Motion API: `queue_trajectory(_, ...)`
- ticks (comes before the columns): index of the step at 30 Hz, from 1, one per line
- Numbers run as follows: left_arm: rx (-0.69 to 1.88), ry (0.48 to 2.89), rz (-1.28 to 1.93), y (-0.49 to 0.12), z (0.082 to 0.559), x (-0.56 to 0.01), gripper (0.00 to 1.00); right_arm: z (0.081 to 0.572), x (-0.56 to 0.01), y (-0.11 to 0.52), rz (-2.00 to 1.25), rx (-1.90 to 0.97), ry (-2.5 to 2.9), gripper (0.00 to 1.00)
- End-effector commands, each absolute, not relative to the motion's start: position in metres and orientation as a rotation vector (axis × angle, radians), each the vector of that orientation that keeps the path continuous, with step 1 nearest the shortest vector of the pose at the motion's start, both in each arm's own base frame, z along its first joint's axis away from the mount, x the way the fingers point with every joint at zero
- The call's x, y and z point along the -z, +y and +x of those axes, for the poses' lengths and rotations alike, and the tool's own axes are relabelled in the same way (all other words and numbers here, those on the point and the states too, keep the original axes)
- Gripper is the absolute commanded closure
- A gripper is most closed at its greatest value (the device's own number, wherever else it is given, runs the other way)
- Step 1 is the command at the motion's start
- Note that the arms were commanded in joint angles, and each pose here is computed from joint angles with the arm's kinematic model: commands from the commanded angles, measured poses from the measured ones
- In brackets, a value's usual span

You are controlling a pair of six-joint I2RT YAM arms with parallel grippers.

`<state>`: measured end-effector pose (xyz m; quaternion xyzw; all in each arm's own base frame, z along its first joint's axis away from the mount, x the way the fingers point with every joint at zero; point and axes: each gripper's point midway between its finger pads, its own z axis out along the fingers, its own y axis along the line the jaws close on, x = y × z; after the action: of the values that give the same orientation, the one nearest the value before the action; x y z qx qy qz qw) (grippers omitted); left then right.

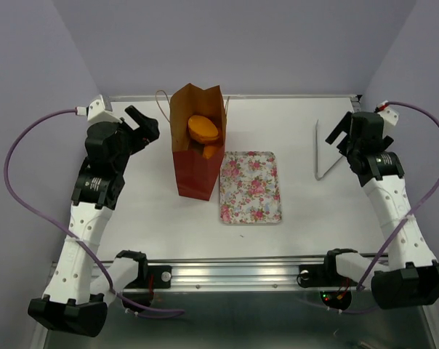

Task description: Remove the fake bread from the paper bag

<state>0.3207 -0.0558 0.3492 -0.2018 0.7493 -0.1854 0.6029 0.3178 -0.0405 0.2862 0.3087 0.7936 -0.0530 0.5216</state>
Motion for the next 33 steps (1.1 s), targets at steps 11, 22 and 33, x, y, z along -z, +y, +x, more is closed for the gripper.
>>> queue_trajectory(11,0.538,1.746,-0.295,-0.092,0.336,-0.356,0.01,0.349,-0.203,-0.076,0.874,0.272,2.095,0.00)
queue_trajectory(22,0.532,1.759,-0.280,-0.096,0.342,-0.350,0.01,0.392,-0.117,-0.065,0.671,0.068,2.358,0.00)
queue_trajectory(33,0.514,1.718,-0.273,-0.092,0.340,-0.358,0.01,0.399,-0.070,-0.047,0.543,-0.040,2.491,0.00)
